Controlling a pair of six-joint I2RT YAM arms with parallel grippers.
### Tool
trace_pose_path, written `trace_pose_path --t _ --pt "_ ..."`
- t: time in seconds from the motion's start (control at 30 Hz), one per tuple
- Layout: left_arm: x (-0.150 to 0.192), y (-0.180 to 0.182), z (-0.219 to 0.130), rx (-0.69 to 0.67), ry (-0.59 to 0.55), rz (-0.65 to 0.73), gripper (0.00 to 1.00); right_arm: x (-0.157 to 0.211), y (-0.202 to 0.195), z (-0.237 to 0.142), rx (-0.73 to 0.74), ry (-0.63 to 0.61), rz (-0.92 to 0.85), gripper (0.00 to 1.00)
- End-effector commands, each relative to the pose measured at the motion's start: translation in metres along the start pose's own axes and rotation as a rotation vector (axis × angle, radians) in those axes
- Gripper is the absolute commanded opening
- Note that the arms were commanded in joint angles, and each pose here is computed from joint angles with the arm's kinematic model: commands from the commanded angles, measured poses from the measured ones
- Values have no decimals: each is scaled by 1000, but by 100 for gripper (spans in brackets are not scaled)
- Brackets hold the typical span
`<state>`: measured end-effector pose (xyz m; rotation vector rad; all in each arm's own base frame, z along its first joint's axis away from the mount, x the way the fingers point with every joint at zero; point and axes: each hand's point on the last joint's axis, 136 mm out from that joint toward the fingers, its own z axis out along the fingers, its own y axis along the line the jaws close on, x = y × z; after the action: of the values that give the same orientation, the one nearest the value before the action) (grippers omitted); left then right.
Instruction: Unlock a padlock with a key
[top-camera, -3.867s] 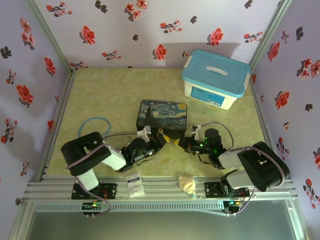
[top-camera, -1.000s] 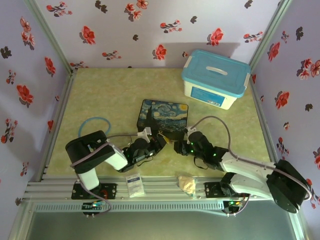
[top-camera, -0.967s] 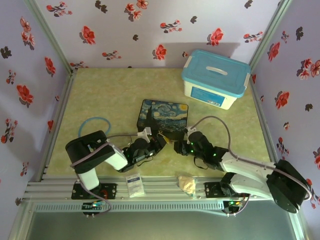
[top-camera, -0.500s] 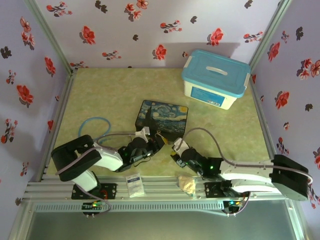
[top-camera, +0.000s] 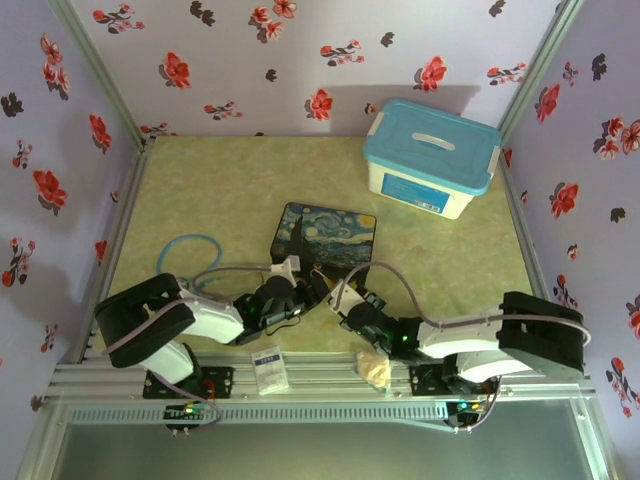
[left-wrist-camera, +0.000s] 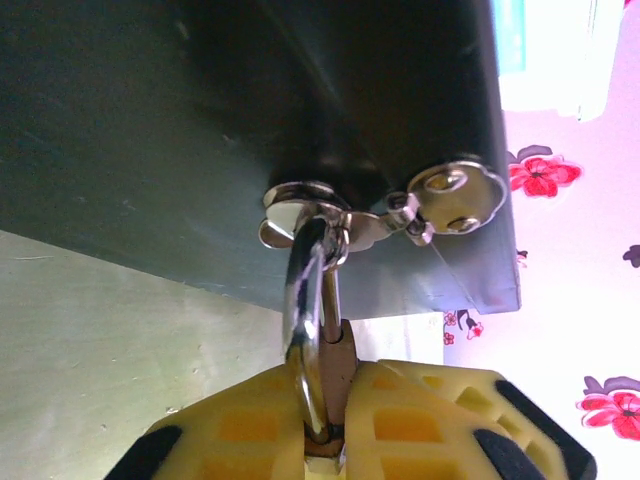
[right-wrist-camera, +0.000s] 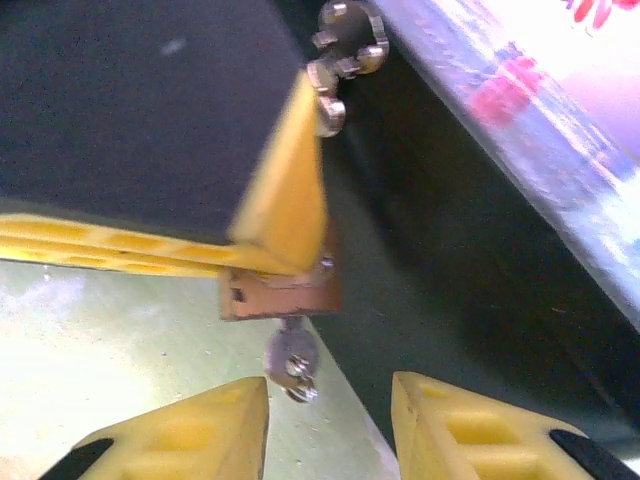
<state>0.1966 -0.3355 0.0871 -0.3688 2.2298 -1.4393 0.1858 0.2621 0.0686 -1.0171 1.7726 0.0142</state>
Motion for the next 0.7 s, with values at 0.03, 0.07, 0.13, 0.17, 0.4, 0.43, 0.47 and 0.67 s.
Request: trace_pose_path --t 0.03,0.07,0.13,0.17,0.4,0.43,0.47,0.67 --pt "-5 -33 -6 106 -24 31 0 -19 5 6 36 -43 -54 35" --pt "-6 -34 -7 107 -27 33 0 -19 3 8 54 -37 -57 34" --pt "-5 -33 -7 107 -26 34 0 -19 -3 9 98 -35 -49 29" --pt "-5 -32 -8 105 -26 32 0 -20 -4 10 104 -37 -43 27" --pt "-1 -27 -10 117 -20 25 0 -23 -2 15 117 -10 -10 25" --pt "0 -26 -10 119 -19 21 0 -25 0 16 109 -13 -4 23" --pt "1 -26 -9 119 -12 17 0 -25 0 16 106 -14 4 20" --pt "8 -23 -5 124 16 9 0 -24 5 12 63 -40 76 12"
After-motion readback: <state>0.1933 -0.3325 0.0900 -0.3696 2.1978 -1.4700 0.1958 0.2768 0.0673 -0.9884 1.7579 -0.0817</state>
